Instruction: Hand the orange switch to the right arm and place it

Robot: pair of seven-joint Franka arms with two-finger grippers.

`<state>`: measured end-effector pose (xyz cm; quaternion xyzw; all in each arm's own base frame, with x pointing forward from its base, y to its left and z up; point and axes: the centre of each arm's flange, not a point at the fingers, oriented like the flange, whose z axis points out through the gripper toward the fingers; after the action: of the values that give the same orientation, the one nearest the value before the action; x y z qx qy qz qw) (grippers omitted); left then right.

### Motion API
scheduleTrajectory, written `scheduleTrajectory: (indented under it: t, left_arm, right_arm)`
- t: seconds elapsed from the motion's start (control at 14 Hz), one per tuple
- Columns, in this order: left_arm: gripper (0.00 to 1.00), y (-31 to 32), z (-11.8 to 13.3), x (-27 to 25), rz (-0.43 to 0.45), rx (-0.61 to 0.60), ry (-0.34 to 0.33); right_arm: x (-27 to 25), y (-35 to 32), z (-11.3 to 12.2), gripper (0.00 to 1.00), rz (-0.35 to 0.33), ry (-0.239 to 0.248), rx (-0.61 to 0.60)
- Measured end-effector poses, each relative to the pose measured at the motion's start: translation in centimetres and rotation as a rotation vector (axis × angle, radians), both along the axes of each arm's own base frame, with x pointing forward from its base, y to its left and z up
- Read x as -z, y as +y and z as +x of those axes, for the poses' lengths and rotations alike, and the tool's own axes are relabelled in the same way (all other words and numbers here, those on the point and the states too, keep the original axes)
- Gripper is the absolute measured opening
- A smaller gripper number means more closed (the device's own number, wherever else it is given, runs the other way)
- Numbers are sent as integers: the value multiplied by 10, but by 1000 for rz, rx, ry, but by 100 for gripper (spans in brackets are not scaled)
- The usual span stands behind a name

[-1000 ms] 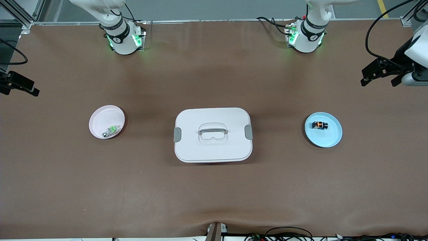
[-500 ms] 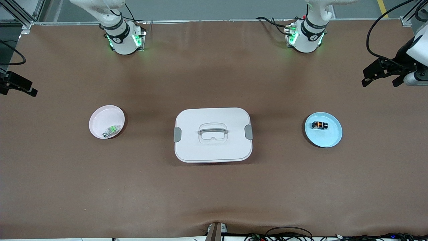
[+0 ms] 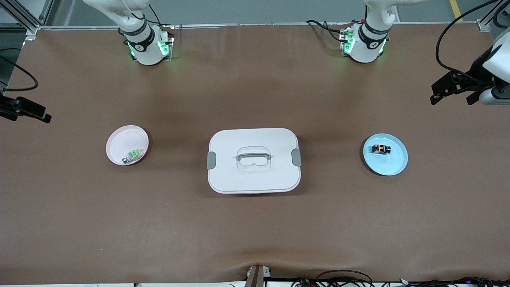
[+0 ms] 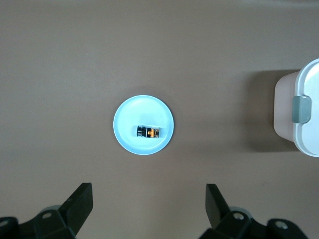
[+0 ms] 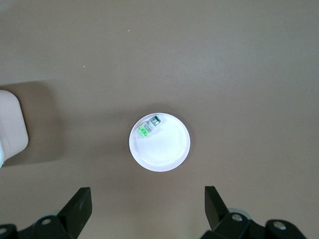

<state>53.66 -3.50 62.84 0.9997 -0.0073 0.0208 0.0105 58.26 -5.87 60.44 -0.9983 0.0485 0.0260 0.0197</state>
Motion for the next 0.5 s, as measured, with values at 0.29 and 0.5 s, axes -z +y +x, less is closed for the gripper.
scheduleTrajectory:
  t: [0.29, 0.5]
  left_arm:
    - [100, -1, 12, 20, 0, 4, 37]
    - [100, -1, 25, 47, 0, 3, 85]
  right_arm:
    - [10, -2, 13, 100, -4, -34, 3]
    - [16, -3, 17, 100, -4, -32, 3]
